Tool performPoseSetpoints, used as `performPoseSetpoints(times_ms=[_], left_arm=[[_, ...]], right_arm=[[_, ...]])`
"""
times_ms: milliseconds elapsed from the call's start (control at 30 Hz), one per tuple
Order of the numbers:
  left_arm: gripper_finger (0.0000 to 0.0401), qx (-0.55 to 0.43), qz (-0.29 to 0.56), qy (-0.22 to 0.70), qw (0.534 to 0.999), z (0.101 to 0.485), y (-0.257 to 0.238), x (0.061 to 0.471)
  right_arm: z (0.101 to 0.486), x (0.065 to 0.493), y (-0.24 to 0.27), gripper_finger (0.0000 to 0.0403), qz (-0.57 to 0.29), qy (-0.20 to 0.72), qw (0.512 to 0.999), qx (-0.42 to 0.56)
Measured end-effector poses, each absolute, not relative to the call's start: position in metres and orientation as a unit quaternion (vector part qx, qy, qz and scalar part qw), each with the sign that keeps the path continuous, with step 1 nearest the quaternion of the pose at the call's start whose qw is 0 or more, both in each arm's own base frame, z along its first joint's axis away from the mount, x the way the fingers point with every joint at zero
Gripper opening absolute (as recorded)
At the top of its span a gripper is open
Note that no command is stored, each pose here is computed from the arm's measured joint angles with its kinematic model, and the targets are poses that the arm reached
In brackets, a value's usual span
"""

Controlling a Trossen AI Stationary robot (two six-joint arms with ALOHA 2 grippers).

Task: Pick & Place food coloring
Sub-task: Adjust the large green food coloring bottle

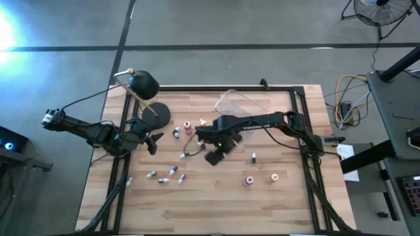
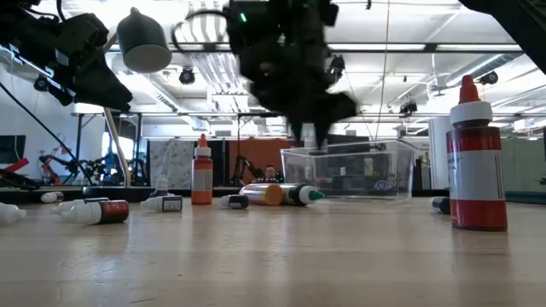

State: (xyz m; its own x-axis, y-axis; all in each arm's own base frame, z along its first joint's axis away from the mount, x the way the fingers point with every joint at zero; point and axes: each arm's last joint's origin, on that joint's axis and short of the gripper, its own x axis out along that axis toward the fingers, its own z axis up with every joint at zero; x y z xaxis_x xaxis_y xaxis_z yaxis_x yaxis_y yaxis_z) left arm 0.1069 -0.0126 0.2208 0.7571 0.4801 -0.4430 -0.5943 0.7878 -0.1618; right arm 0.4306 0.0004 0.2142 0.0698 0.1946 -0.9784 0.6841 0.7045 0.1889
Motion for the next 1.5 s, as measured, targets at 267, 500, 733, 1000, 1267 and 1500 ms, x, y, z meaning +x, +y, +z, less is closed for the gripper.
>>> performPoseSetpoints(times_ms=[267,500,733,1000,1267,1500], left_arm=[[0.0177,-0.154,0.291,0.191,0.925,0.221,-0.013,0.107],[0.0177,-0.153,0.294,0.196,0.923,0.220,-0.012,0.106],[0.0177,-0.143,0.313,0.200,0.917,0.218,-0.011,0.104],[0.0177,-0.130,0.332,0.190,0.915,0.218,-0.010,0.103],[0.0177,-0.130,0.332,0.190,0.915,0.218,-0.010,0.103],[0.0177,-0.133,0.332,0.190,0.914,0.218,-0.010,0.103]], right_arm=[[0.217,0.447,0.009,0.0183,-0.263,0.554,0.772,0.166],[0.185,0.424,0.023,0.0180,-0.375,0.552,0.697,0.262],[0.243,0.395,0.059,0.0146,-0.391,0.446,0.779,0.205],[0.232,0.354,0.061,0.0135,-0.317,0.527,0.777,0.131],[0.186,0.366,0.056,0.0134,-0.287,0.462,0.820,0.178],[0.153,0.357,0.042,0.0135,-0.336,0.478,0.799,0.144]])
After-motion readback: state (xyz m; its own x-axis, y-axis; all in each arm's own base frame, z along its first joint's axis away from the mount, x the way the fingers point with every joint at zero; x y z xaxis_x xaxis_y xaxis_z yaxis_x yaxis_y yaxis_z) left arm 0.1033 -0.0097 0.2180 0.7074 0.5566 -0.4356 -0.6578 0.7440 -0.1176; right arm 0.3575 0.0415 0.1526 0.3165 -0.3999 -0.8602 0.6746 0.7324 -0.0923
